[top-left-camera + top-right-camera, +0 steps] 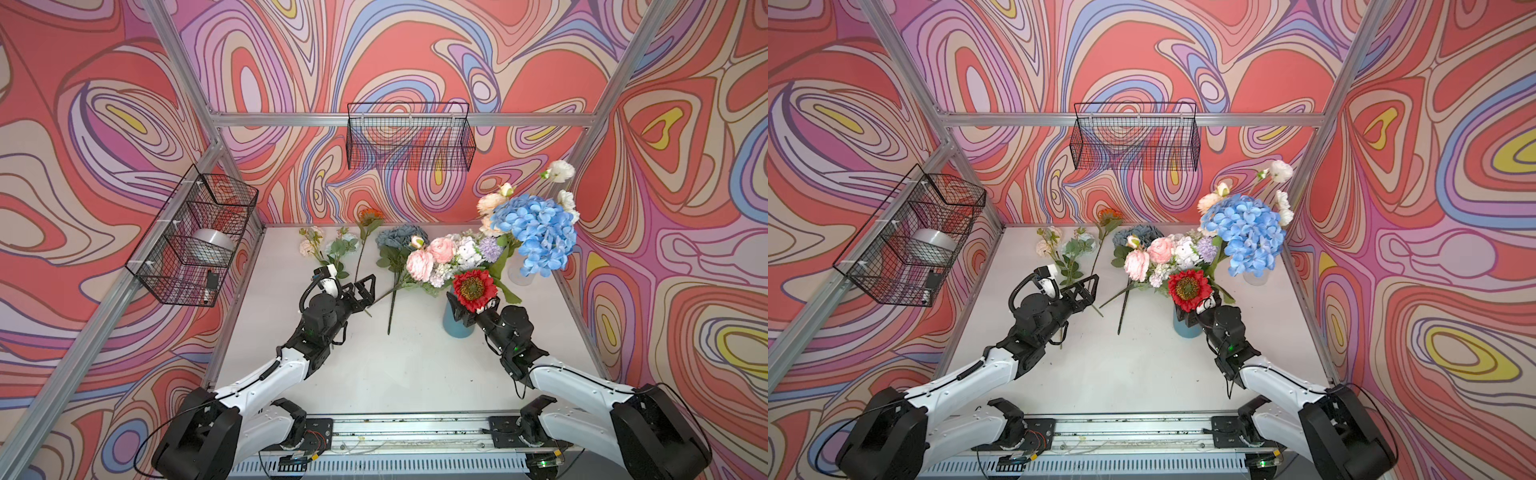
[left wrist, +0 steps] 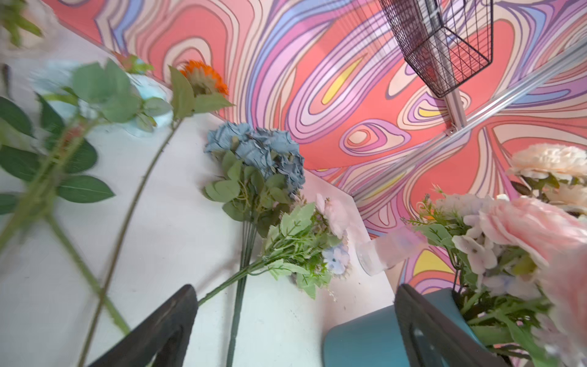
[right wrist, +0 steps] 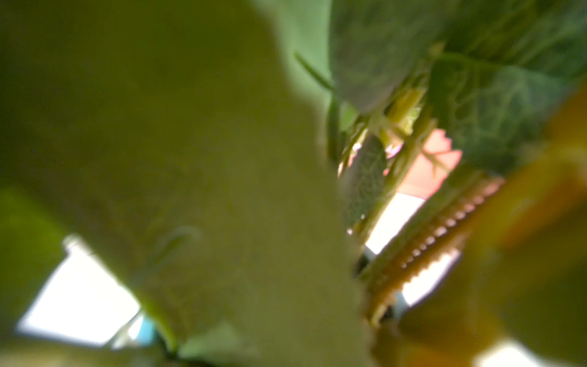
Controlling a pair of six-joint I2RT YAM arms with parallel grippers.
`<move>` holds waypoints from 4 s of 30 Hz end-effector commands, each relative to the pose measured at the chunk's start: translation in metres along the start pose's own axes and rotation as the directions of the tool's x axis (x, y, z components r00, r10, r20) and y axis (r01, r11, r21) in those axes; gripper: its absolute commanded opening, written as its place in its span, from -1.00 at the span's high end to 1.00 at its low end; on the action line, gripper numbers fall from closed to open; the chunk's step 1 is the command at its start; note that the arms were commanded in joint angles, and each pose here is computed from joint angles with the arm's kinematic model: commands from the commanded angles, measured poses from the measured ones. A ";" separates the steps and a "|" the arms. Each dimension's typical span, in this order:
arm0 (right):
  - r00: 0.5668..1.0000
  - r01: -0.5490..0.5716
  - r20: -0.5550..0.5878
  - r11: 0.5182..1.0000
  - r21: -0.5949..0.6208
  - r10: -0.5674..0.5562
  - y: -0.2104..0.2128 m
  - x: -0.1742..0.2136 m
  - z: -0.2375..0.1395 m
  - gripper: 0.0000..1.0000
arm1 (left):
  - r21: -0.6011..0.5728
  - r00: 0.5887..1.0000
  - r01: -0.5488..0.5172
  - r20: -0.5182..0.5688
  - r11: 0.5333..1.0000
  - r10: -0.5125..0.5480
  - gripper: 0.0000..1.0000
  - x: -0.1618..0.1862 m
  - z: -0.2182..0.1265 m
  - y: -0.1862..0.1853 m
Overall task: Arrange the flowers into the vase
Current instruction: 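Slide the teal vase toward the far corner with the right gripper while the left withdraws, then release the teal vase and grasp the clear glass vase with the right gripper, then carry the glass vase centerward with the right gripper while the left reaches for flowers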
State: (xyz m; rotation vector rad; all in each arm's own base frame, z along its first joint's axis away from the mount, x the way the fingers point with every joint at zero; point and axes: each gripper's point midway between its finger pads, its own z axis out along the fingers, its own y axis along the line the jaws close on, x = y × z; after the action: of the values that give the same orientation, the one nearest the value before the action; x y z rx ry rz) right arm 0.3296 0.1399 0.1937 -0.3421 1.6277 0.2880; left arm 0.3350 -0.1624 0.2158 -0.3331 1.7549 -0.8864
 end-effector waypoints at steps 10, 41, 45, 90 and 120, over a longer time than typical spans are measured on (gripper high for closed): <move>0.944 0.031 0.320 0.985 0.172 -0.085 -0.073 -0.092 0.047 0.67 | -0.240 0.995 -0.085 0.022 0.967 0.093 -1.00 -0.001 -0.027 0.058; 0.907 0.000 0.404 0.960 0.281 -0.119 -0.154 -0.066 0.136 -0.31 | -0.190 0.999 -0.040 -0.004 0.981 0.040 -1.00 0.015 -0.007 0.061; 0.921 -0.011 0.376 0.958 0.288 -0.102 -0.152 -0.058 0.123 -0.96 | -0.166 0.999 -0.045 -0.001 0.985 0.046 -1.00 0.011 -0.002 0.053; 0.991 -0.131 0.093 0.758 0.640 0.092 -0.279 0.006 0.007 -0.97 | 0.189 0.934 -0.221 -0.240 0.957 0.263 -1.00 0.043 0.096 -0.016; 0.989 -0.145 0.075 0.763 0.630 0.125 -0.339 0.009 0.068 0.00 | 0.134 0.946 -0.153 -0.267 0.979 0.185 -1.00 0.047 0.100 0.001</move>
State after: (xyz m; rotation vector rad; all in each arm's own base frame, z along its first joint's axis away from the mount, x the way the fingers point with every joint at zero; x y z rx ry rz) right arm 0.5261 -0.1460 0.2065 0.2815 1.5521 -0.1721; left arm 0.4069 -0.2370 0.1610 0.0448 1.9787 -0.9346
